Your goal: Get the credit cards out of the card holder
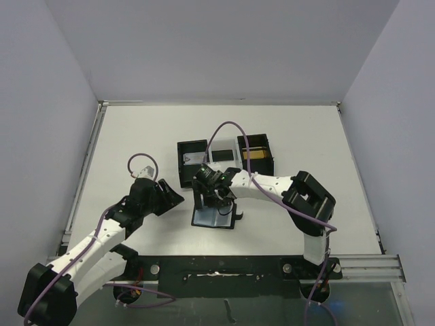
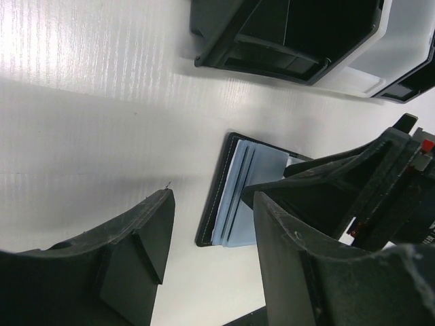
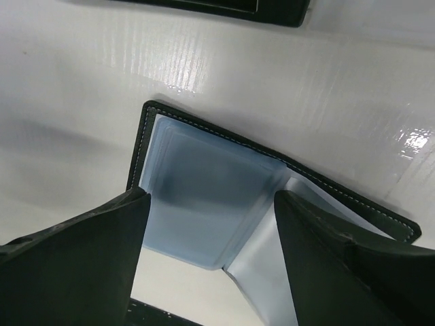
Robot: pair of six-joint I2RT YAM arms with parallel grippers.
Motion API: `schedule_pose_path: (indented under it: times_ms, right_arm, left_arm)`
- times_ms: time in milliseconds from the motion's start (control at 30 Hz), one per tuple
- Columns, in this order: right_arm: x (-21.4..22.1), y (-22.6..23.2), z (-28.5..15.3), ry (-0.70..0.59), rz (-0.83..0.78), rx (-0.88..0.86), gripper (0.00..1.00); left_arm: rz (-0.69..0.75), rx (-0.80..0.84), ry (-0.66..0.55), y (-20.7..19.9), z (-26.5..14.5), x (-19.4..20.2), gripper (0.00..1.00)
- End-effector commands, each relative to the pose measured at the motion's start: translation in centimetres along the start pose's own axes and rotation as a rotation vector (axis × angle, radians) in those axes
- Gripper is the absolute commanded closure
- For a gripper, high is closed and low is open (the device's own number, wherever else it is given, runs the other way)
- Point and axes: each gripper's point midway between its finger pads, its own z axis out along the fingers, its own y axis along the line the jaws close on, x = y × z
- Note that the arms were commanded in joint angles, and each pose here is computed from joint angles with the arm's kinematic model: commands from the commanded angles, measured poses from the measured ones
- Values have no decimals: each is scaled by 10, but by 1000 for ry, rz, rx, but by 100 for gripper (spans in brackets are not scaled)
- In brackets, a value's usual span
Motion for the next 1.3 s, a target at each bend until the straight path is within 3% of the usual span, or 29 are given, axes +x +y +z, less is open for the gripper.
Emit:
schedule_pose_path:
  times_ms: [0,200,533,900,1267]
  right_arm:
    - [-7,-1,-1,-20,0,72,24]
    - [0,-13,7,-3,-5,139,29]
    - [-2,3,2,-19,-11,-7,54]
    - [-6,-2,-8,-52,71,-242,62]
    - [-7,-6,-15,-88,104,-375,64]
  left_arm:
    - [9,33,-19,-9,-2,-8,51]
    - [9,32,-26,-9,-3,-10,50]
    - [25,75,-1,-17,-1,-7,50]
    - [65,271,88,-48,-1,9,51]
    - [180,456,283,-87,3,51,51]
